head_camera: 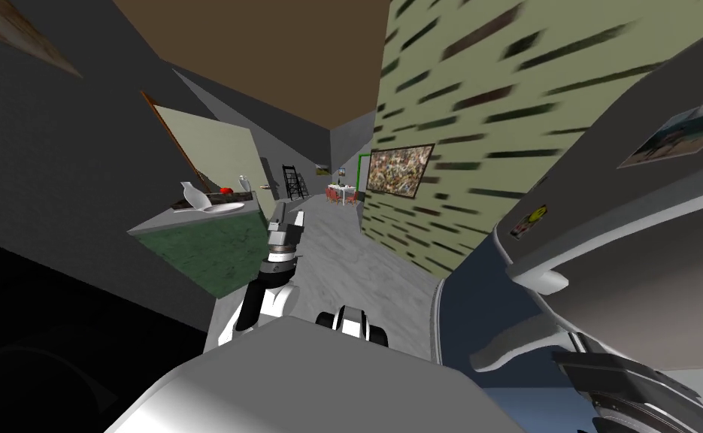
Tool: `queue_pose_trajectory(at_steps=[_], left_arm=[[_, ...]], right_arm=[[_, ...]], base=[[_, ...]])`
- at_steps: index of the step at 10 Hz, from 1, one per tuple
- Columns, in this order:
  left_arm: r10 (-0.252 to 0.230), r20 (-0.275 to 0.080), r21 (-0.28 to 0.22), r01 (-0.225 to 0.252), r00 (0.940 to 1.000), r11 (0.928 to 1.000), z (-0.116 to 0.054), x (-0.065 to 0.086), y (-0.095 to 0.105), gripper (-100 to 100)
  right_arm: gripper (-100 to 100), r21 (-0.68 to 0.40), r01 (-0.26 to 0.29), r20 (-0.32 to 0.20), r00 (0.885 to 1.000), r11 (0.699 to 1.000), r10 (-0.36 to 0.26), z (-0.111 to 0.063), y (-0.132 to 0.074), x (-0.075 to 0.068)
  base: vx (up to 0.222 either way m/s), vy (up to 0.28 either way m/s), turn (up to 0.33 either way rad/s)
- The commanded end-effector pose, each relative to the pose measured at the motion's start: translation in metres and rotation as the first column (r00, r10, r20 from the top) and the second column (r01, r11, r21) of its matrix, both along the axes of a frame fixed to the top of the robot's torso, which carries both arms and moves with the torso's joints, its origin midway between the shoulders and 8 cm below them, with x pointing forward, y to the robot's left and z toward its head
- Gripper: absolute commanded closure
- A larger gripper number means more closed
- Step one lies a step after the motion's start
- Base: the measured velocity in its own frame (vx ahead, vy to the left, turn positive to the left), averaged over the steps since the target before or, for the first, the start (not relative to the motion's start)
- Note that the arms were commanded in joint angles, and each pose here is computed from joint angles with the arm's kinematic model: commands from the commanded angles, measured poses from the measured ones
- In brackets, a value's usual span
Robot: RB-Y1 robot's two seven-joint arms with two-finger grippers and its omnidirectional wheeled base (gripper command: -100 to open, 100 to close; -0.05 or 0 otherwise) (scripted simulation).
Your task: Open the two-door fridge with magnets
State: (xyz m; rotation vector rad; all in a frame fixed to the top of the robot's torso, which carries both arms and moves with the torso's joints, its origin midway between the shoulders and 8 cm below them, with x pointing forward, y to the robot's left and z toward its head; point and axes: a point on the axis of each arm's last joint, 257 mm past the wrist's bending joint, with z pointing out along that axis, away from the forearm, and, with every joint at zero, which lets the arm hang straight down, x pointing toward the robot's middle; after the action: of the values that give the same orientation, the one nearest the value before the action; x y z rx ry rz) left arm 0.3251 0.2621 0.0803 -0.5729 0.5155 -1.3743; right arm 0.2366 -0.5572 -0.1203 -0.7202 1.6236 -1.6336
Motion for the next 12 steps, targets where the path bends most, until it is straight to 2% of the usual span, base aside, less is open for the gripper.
queue_pose_trajectory(at_steps=[1, 2, 3, 4, 5, 6, 7, 8, 9, 10, 11, 12], left_arm=[[0.0, 0.0, 0.0, 0.0, 1.0, 1.0, 0.0, 0.0, 0.0, 0], [0.0, 0.0, 0.0, 0.0, 1.0, 1.0, 0.0, 0.0, 0.0, 0], [0.0, 0.0, 0.0, 0.0, 1.0, 1.0, 0.0, 0.0, 0.0, 0], [0.0, 0.0, 0.0, 0.0, 1.0, 1.0, 0.0, 0.0, 0.0, 0], [0.0, 0.0, 0.0, 0.0, 1.0, 1.0, 0.0, 0.0, 0.0, 0], [0.0, 0.0, 0.0, 0.0, 1.0, 1.0, 0.0, 0.0, 0.0, 0], [0.0, 0.0, 0.0, 0.0, 1.0, 1.0, 0.0, 0.0, 0.0, 0], [0.0, 0.0, 0.0, 0.0, 1.0, 1.0, 0.0, 0.0, 0.0, 0], [0.0, 0.0, 0.0, 0.0, 1.0, 1.0, 0.0, 0.0, 0.0, 0], [0.0, 0.0, 0.0, 0.0, 1.0, 1.0, 0.0, 0.0, 0.0, 0], [0.0, 0.0, 0.0, 0.0, 1.0, 1.0, 0.0, 0.0, 0.0, 0], [0.0, 0.0, 0.0, 0.0, 1.0, 1.0, 0.0, 0.0, 0.0, 0]], right_arm=[[100, -0.029, 0.036, 0.022, 0.999, 0.999, -0.036, 0.017, -0.012, -0.008], [100, -0.036, 0.071, 0.024, 0.997, 0.997, -0.07, 0.022, -0.021, -0.02], [100, -0.036, 0.071, 0.024, 0.997, 0.997, -0.07, 0.022, -0.021, -0.02], [100, -0.042, 0.106, 0.026, 0.994, 0.993, -0.105, 0.027, -0.03, -0.031], [100, -0.042, 0.106, 0.026, 0.994, 0.993, -0.105, 0.027, -0.03, -0.031], [100, -0.049, 0.14, 0.028, 0.99, 0.989, -0.139, 0.033, -0.038, -0.043], [100, -0.049, 0.14, 0.028, 0.99, 0.989, -0.139, 0.033, -0.038, -0.043], [100, -0.057, 0.174, 0.031, 0.985, 0.983, -0.172, 0.038, -0.046, -0.055], [100, -0.057, 0.174, 0.031, 0.985, 0.983, -0.172, 0.038, -0.046, -0.055], [100, -0.064, 0.207, 0.034, 0.978, 0.976, -0.205, 0.044, -0.054, -0.067], [100, -0.064, 0.207, 0.034, 0.978, 0.976, -0.205, 0.044, -0.054, -0.067], [100, -0.072, 0.239, 0.037, 0.971, 0.968, -0.237, 0.05, -0.061, -0.078]], base=[[0.21, 0.152, -0.02], [0.24, 0.192, -0.025], [0.235, 0.195, -0.027], [0.23, 0.187, -0.015], [0.219, 0.171, -0.027], [0.264, 0.168, -0.029], [0.222, 0.159, -0.021], [0.231, 0.173, -0.026], [0.197, 0.189, -0.008], [0.236, 0.186, -0.008], [0.23, 0.166, -0.019], [0.263, 0.198, -0.018]])
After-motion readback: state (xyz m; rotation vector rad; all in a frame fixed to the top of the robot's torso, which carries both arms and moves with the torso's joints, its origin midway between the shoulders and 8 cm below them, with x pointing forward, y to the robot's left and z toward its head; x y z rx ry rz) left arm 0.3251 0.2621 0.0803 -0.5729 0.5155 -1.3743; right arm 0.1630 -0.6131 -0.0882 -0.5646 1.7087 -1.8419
